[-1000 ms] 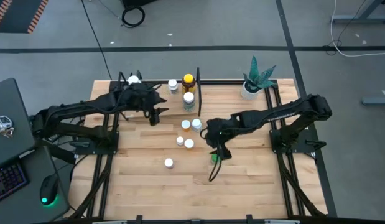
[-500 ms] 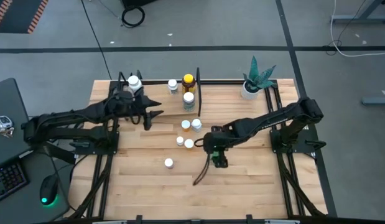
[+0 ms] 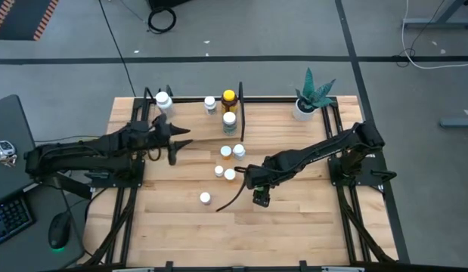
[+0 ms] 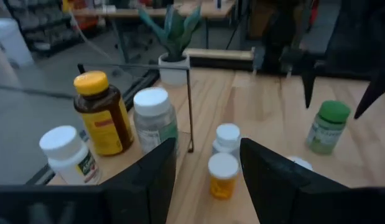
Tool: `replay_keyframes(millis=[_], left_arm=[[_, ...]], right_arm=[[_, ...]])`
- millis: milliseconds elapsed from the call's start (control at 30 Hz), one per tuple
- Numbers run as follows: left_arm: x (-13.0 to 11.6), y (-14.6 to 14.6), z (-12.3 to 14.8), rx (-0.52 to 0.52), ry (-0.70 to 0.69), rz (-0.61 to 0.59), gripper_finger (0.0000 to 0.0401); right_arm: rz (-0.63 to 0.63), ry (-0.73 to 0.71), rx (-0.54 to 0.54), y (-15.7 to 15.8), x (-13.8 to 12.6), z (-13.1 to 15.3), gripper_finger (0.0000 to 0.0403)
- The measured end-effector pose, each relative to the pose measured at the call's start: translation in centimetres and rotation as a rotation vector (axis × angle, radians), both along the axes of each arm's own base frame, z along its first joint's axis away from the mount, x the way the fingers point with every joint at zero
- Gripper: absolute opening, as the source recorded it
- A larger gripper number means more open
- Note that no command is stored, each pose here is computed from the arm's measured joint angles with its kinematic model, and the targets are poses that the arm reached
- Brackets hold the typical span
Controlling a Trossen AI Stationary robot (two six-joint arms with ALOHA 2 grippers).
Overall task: Pick and place medicine bottles onto shelf by color
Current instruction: Put the light green pill bottle on the shelf
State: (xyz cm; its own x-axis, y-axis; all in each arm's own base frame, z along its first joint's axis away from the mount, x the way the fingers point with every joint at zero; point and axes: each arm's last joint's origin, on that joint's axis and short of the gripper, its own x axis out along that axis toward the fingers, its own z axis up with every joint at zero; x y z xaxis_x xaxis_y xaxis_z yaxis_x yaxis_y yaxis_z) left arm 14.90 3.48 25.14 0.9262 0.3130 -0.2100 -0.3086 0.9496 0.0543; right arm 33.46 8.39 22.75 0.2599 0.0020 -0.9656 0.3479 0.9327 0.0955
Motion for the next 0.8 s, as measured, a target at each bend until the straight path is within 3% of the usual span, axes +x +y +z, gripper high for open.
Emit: replay_keyframes(millis=[433, 800], left_arm=[[-2.3, -1.9, -2.5, 0.083, -0.202, -0.097, 0.0183], [-2.7, -2.4, -4.5, 0.099, -0.26, -0.097, 0.0183]], right_arm=[[-0.108, 0.103, 0.032, 0.6, 0.1, -2.1, 0.0339], [-0.087, 0.13, 0.052, 0.4, 0.6, -3.6, 0.0262]])
